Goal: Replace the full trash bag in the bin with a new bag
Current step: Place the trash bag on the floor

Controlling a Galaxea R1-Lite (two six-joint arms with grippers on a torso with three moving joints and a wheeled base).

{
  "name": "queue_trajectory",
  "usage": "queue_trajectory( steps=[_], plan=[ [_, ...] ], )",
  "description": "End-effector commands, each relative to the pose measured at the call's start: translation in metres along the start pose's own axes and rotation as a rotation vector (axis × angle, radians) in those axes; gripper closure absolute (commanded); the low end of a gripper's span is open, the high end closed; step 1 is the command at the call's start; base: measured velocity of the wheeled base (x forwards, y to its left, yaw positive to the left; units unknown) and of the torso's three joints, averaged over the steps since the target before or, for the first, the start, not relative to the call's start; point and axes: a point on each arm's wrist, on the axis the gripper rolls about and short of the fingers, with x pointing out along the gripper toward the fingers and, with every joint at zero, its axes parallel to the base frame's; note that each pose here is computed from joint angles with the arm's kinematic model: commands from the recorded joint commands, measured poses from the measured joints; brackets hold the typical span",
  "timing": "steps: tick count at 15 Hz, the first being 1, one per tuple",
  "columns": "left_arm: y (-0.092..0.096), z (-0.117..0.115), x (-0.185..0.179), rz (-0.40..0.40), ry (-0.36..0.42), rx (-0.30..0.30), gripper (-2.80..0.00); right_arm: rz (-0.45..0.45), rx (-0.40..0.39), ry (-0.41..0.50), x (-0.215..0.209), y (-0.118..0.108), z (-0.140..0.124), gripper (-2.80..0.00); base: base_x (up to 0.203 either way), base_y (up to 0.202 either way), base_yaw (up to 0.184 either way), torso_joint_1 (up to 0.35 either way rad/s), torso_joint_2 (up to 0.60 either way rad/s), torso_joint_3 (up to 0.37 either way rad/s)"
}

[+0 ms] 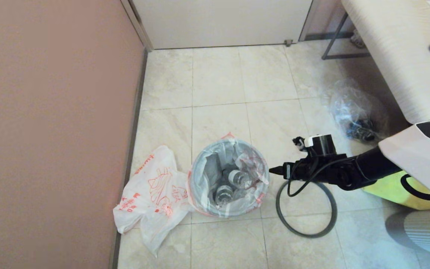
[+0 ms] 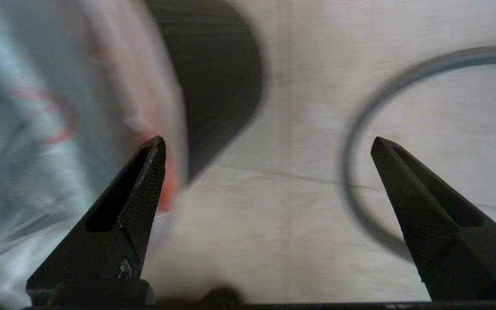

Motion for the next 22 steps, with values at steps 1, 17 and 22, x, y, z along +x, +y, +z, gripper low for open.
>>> queue_trajectory(
  steps=[1,17,22],
  plan=[
    [0.000,0.000,0.000,0.001,0.001,0.000,0.00,0.021,0.008,0.011,0.002,-0.001,-0.002,-2.80,0.000,0.000,0.000,0.000,0.00,0.000],
    [0.000,0.000,0.000,0.001,0.001,0.000,0.00,0.158,0.070,0.107,0.033,0.008,-0.024,-2.80,0.000,0.000,0.000,0.000,0.00,0.000],
    [0.000,0.000,0.000,0.000,0.001,0.000,0.00,0.054,-0.038,0.064,0.054,0.020,-0.030,-2.80,0.000,0.000,0.000,0.000,0.00,0.000]
  ],
)
